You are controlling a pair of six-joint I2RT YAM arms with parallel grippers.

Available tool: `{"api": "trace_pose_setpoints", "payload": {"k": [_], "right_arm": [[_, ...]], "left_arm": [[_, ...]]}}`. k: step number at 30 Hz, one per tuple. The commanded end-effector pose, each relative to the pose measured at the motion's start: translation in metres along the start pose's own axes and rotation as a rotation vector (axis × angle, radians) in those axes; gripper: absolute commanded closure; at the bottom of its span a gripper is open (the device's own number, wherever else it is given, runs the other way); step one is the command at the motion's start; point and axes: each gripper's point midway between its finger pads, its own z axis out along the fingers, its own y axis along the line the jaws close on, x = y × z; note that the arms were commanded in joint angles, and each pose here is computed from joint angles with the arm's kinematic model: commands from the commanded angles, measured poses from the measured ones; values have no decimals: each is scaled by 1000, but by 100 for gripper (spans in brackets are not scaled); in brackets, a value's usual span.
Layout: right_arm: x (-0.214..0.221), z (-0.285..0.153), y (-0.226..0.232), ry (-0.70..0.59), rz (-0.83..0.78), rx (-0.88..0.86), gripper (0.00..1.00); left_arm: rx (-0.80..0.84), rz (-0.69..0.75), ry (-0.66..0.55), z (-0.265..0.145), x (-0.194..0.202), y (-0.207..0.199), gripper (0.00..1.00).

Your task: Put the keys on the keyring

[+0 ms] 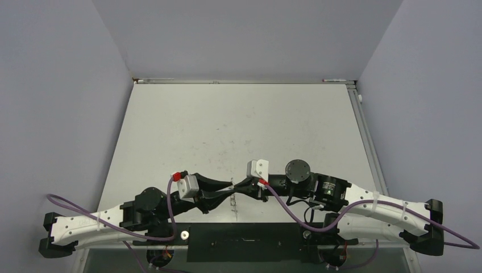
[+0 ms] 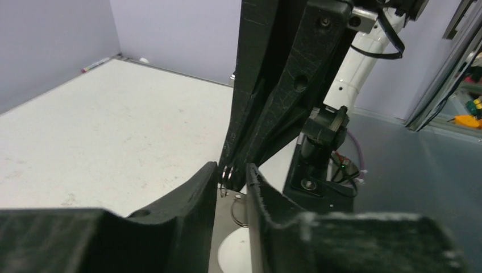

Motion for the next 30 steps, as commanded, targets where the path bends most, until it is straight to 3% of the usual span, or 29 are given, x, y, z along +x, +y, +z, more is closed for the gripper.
{"api": "trace_pose_setpoints", "payload": {"k": [1,3,9,14,20,27,30], "right_arm": [[-15,-8,-15,-79,-84,85,95],[-14,-14,-22,-92,-108,132,95],[-14,-24,-36,-144,-207,245,95],[3,-24,-49,-68,-349,373,95],[21,-36,-61,109,-536,591,95],[-6,-91,-98,68,-400,945,95],[-6,-107,-115,139,-322,1065,95]], "left_arm": [[-9,-19,-63,2,-20,0,61],[-17,-24,-55,0,-19,2,45],[-47,-45,-64,-6,-26,7,19],[-230,-93,-11,-13,-25,36,18],[-437,-125,168,-29,7,65,18],[-526,-186,306,-31,39,74,20],[-554,-230,365,-23,57,78,22]]}}
